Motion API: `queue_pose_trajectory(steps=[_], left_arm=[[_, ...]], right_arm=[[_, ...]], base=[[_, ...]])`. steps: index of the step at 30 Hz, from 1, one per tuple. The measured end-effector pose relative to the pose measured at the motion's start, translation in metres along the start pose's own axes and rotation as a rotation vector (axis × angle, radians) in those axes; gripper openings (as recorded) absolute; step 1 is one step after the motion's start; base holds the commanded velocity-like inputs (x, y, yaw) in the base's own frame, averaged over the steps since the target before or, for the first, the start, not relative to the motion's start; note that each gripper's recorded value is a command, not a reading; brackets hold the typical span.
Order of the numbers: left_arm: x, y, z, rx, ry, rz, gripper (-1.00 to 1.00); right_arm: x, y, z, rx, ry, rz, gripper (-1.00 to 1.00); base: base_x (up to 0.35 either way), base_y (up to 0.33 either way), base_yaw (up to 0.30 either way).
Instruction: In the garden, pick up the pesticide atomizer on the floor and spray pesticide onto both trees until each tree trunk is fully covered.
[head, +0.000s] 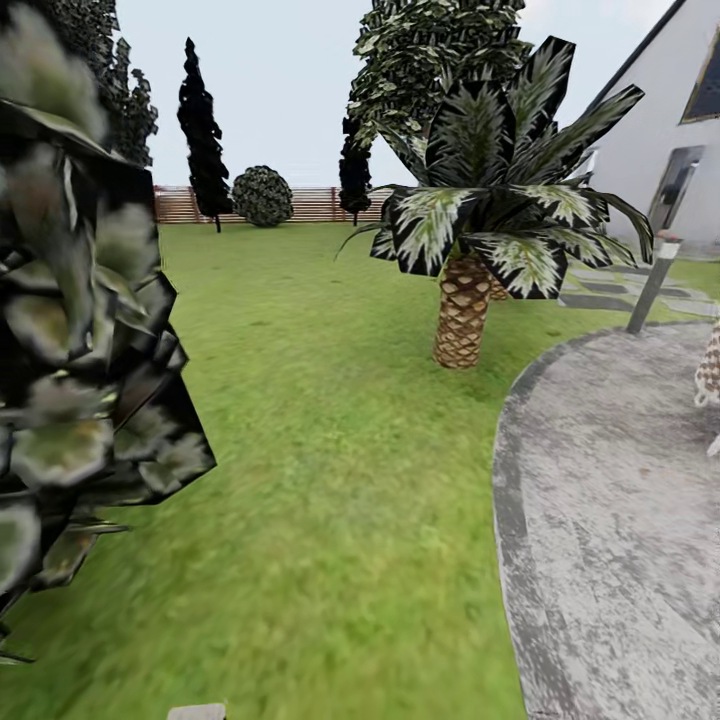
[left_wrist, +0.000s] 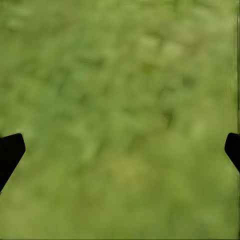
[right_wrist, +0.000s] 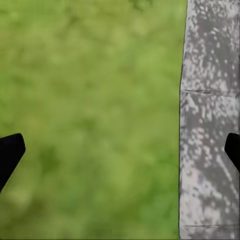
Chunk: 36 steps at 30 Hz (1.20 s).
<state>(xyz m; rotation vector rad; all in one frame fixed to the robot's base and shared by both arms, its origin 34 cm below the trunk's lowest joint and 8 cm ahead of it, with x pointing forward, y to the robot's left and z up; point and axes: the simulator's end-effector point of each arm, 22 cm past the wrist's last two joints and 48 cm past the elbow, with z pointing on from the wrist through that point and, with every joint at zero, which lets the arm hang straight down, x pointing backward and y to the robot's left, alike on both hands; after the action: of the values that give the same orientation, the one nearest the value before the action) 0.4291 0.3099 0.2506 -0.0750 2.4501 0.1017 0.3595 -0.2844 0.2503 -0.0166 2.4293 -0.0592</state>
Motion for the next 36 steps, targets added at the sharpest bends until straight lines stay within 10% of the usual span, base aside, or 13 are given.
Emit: queue_pose_trajectory(steps=[36], left_arm=[[0.0001, -0.0013, 0.0000, 0.002, 0.000, 0.000, 1.00]], right_arm=[[0.0000, 0.0002, 0.0000, 0.000, 0.000, 0.000, 1.00]], base=[[0.337, -0.030, -0.006]])
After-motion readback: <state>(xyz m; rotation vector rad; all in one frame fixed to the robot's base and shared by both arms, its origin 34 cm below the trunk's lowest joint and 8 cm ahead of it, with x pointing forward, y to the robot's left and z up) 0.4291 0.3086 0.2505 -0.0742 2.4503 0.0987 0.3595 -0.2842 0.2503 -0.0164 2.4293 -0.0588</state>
